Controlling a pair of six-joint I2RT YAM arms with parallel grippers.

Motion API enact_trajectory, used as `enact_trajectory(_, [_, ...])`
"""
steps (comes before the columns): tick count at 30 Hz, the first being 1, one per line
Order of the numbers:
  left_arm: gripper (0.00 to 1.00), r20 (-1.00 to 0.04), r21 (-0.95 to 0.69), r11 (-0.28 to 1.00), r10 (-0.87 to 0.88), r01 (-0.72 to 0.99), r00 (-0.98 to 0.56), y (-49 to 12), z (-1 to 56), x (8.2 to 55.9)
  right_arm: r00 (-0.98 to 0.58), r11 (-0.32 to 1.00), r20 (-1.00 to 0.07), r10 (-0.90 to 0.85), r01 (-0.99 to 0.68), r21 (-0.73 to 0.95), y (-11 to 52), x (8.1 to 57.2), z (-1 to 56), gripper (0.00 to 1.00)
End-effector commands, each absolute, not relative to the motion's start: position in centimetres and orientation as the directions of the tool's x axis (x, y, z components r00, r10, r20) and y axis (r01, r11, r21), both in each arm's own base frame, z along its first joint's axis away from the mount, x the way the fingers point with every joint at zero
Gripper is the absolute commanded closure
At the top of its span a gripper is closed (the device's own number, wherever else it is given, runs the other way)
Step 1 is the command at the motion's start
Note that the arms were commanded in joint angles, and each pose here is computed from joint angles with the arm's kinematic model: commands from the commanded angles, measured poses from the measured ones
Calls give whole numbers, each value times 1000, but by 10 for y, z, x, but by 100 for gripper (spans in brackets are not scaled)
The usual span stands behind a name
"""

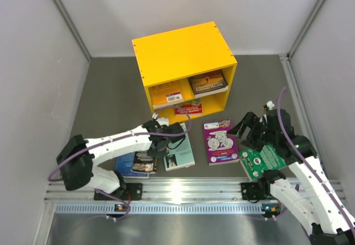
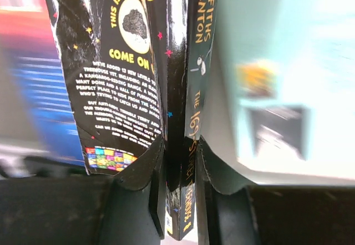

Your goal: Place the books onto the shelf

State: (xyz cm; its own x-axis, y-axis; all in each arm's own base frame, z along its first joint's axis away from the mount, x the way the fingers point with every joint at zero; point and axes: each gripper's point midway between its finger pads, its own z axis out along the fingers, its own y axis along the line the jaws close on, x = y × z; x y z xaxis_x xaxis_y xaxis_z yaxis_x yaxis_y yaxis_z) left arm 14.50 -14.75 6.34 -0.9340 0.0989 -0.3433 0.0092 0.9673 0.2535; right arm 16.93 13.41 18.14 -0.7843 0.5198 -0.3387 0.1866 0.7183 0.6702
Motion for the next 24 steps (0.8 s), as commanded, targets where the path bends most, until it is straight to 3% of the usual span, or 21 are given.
enact_trajectory(1, [100, -315, -188, 982, -63, -3, -947, -239, 99, 139, -784, 726, -343, 517, 190, 660, 130, 167, 173, 14])
enact_trajectory(7, [100, -252, -407, 913, -146, -32, -957, -261, 155, 122, -789, 727, -342, 510, 182, 662, 132, 169, 172, 14])
enact_trajectory(11, [100, -207, -623, 782, -189, -20, -960, -288, 207, 112, -807, 679, -321, 496, 131, 722, 147, 169, 180, 11])
enact_trajectory(15, [100, -254, -844, 527, -228, 100, -940, -321, 287, 117, -827, 472, -268, 494, -4, 882, 182, 173, 207, 7])
enact_trajectory(16, [100, -267, -867, 483, -244, 122, -933, -324, 302, 117, -849, 359, -187, 494, 3, 933, 192, 164, 222, 6])
enact_trajectory(19, [100, -309, -924, 322, -311, 206, -899, -326, 354, 122, -856, 177, -105, 506, -16, 984, 202, 161, 240, 5])
enact_trajectory(24, [100, -323, -942, 214, -361, 260, -875, -326, 395, 124, -851, 174, -120, 511, -34, 984, 202, 162, 249, 4])
